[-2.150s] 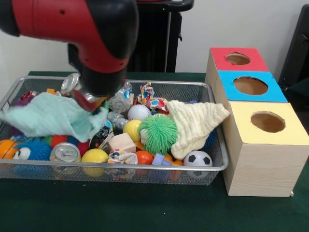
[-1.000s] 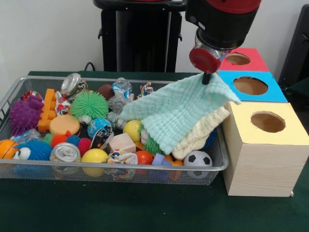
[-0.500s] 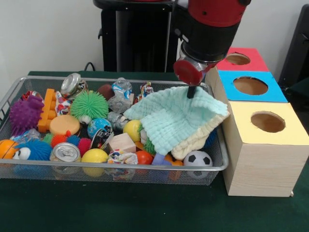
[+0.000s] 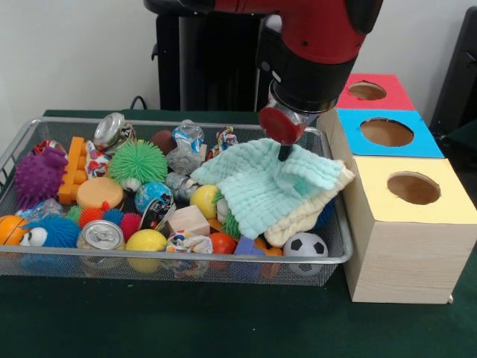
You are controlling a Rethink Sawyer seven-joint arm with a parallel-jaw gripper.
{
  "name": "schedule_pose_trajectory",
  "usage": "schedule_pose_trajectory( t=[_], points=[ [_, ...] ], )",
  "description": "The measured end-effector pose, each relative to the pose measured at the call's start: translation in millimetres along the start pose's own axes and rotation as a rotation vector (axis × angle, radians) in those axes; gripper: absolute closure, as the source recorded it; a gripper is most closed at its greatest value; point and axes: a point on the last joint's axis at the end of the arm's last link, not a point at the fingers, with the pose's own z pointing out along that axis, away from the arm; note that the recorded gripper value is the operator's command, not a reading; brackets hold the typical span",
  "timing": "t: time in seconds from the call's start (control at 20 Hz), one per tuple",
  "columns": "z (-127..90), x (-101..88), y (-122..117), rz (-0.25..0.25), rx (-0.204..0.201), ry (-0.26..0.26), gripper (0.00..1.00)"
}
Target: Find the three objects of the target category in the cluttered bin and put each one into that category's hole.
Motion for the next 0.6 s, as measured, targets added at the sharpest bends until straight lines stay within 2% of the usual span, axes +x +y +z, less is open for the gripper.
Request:
schedule_pose_trajectory(
  t=[0.1, 0.15, 0.6],
  points=[
    [8, 0.7, 3, -0.002, -0.004, 0.019, 1.0],
    [12, 0.7, 5, -0.003, -0.006, 0.028, 0.0],
    [23, 0.2, 11, -0.006, -0.013, 0.05, 0.0]
  ],
)
